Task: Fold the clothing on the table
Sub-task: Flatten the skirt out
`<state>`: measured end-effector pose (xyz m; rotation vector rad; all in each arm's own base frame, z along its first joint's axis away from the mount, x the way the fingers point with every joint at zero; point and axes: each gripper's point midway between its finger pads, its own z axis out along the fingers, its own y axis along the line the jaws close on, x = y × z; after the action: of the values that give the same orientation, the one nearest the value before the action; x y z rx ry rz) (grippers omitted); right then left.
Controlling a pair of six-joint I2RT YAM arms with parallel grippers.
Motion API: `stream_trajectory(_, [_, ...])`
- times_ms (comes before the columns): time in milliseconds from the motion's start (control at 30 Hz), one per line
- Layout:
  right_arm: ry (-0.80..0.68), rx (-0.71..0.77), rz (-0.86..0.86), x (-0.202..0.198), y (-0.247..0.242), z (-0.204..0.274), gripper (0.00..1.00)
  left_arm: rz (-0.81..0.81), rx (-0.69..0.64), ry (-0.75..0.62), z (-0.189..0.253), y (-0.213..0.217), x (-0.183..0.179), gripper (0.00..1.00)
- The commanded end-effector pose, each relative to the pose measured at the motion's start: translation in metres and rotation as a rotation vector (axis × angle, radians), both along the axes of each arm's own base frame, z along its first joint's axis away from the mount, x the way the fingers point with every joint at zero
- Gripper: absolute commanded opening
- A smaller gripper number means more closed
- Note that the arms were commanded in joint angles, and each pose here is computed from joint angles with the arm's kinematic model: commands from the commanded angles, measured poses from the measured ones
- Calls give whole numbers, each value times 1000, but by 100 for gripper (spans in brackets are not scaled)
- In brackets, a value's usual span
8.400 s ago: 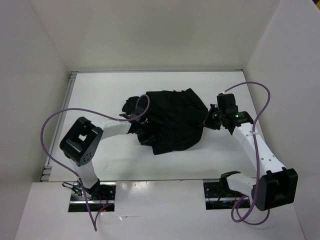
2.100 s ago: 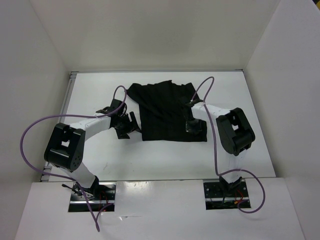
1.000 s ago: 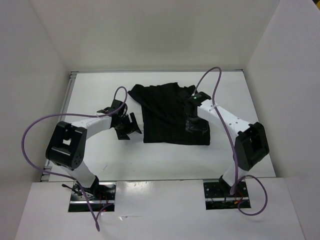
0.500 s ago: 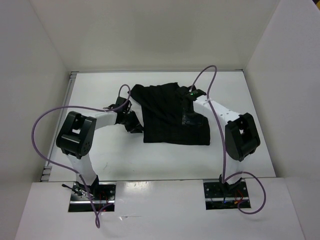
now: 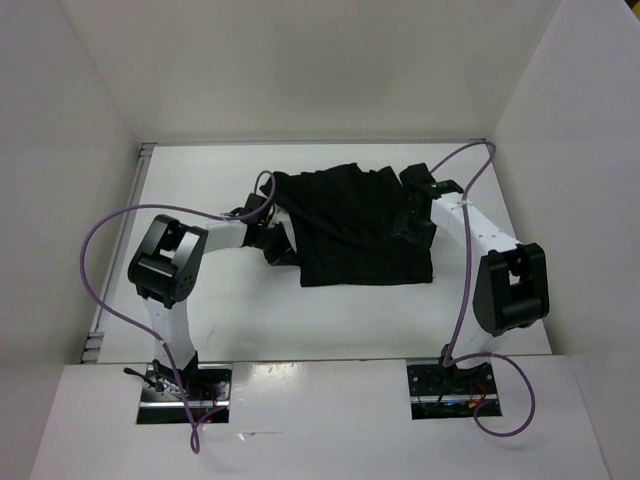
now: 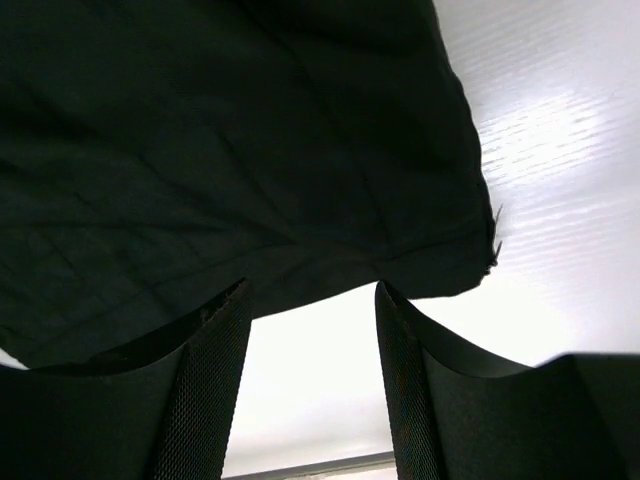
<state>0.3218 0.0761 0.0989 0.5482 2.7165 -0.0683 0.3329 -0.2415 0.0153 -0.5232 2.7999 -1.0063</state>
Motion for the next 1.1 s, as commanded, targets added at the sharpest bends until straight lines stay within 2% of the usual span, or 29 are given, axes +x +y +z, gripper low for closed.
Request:
stream_trajectory(0, [-55, 185, -18, 6, 0, 3, 58, -3, 109, 69, -37, 12, -13, 0])
stream_trajectory(67, [-71, 253, -63, 10, -12, 3, 58, 4, 125, 66, -37, 20, -9, 0])
stream_trajectory(167, [-68, 287, -103, 8, -24, 0, 61, 72, 147, 8, -20, 47, 22, 0])
stream_trajectory(267, [-59, 294, -123, 8, -29, -6, 61, 166, 175, -60, 2, 87, 56, 0])
stream_trajectory(367, [-31, 300, -114, 6, -25, -20, 61, 201, 185, -104, 20, 108, 71, 0])
stream_trajectory(500, [25, 376, -81, 1, -7, -39, 61, 204, 193, -87, 17, 114, 64, 0])
stream_trajectory(633, [36, 434, -12, -1, 19, -38, 61, 184, 165, -47, 3, 109, 50, 0])
stream_trajectory(767, [99, 470, 60, -23, 48, -46, 61, 182, 169, -27, -6, 110, 41, 0])
stream_trajectory(967, [233, 456, 34, -62, 52, -83, 58, 174, 174, -23, -8, 111, 35, 0])
stream_trajectory(1067, [241, 427, 14, -68, 46, -88, 56, 174, 174, -23, -8, 111, 35, 0])
